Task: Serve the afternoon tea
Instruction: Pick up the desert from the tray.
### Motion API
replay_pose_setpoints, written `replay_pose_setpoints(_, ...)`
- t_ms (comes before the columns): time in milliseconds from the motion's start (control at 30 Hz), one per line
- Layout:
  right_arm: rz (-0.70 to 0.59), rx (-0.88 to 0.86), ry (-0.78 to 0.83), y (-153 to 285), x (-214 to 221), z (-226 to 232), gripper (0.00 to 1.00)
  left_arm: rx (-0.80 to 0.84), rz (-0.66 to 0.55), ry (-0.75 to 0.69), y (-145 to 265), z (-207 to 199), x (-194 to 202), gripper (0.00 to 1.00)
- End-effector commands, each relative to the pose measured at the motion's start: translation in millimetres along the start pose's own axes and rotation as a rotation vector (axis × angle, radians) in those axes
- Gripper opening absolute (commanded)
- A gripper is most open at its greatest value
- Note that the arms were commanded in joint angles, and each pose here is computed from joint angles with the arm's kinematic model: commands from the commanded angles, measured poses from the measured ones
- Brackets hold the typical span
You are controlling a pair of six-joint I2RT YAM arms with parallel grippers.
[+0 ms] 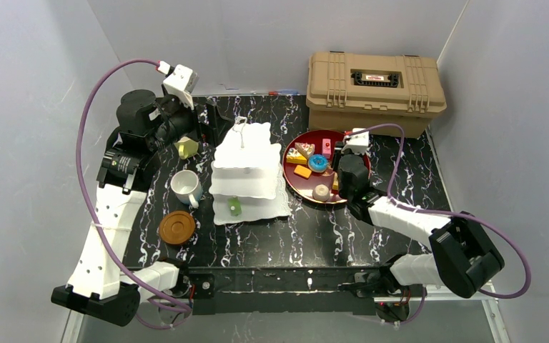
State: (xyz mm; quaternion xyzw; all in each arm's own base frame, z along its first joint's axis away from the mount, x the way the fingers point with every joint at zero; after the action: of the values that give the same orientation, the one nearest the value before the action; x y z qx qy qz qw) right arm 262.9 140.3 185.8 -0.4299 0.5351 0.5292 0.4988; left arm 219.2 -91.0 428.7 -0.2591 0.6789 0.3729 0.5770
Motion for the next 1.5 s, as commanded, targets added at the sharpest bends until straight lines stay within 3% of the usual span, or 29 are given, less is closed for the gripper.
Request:
replay_pose_setpoints(0,-0.086,-0.031,-0.043,1.1,-24.9,2.3,0.01,0.010,-0.033,-0.010,2.7,-0.1,-6.8,0.94)
replay_pose_setpoints(333,-0.132,-0.116,-0.062,10.4,-51.7,4.7,0.01,0.014,-0.036,-0.006,1.7,-0.1,-7.7,0.93)
replay_pose_setpoints(900,-0.035,-0.069,0.006,13.8,-2.2,-9.3,0.01,0.012,-0.031,-0.003,1.1,0.3,-5.5,0.92)
replay_pose_setpoints(1467,-0.053,-0.077,-0.037,24.5,21.3,-21.1,0.04,0.015,-0.032,-0.003,1.5,0.1,-5.0,0.92)
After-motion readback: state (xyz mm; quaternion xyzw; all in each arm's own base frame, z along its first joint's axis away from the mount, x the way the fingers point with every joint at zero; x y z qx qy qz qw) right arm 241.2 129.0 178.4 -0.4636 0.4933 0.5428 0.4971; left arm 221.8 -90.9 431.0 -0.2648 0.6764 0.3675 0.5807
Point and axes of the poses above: each gripper's point midway between its finger pads, its own y axis back along the fingers, its own z axis along the line the jaws close on, x = y × z, the point moved 10 cm from there along y, back along the fingers, and after that the axes turned 3 degrees about -y, right-handed, at the moved point
